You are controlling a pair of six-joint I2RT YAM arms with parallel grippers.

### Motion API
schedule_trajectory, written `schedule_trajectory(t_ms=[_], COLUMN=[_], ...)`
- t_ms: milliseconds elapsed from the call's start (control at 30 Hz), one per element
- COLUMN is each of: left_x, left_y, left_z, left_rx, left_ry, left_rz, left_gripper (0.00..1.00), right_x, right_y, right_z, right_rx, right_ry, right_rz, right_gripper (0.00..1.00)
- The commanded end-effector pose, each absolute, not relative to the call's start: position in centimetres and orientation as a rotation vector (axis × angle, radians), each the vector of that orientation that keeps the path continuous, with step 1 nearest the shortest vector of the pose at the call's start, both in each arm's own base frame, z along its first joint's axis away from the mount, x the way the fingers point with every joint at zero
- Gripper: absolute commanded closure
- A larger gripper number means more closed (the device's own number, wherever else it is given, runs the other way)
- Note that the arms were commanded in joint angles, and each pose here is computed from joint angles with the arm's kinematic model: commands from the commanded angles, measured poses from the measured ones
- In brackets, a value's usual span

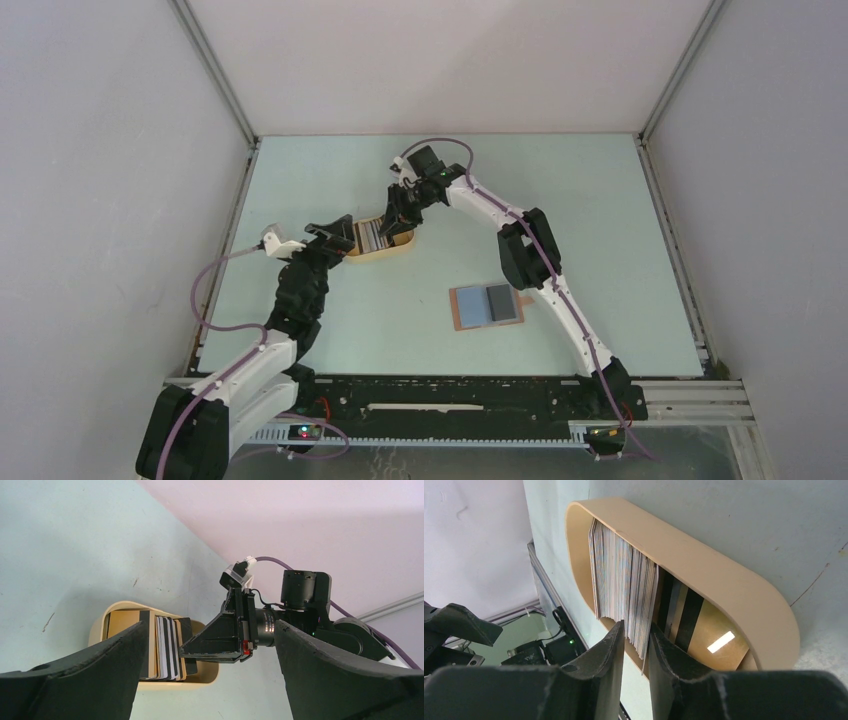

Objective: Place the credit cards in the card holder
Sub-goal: Pick up the credit card from the storage box.

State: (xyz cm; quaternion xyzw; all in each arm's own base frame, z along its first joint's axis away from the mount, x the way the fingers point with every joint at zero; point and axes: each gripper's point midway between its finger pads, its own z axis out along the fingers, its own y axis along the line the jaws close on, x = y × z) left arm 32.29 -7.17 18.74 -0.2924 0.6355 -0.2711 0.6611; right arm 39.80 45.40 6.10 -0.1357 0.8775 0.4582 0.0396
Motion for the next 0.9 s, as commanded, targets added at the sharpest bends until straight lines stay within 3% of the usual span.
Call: schedule_trajectory(t_ms=[0, 467, 667, 867], left_x=[32.0, 32.0, 32.0, 32.0], left_y=[-6.4, -6.4, -6.4, -6.4], left_z=[18.8, 18.7, 18.8, 18.8], left_rx=[-0.681, -0.681, -0.681, -0.68], left_ry=[1.399, 1.402, 1.4, 1.401], left_rz=[-0.604, -0.604, -0.604, -0.605], left_gripper=[0.0, 0.0, 0.0, 0.0], right_x=[40.3, 40.7, 40.9, 41.7], right_y=[45.3, 44.7, 44.5, 43.5], right_z=[11.8, 11.2, 11.1, 11.4], right_rx=[-0.478, -0.453, -0.456, -0.485], right_ry=[2.558, 2.576, 2.576, 2.556], right_rz=[1.447, 1.414, 1.384, 1.254], right_gripper=[0.69, 0.75, 0.89, 0.96])
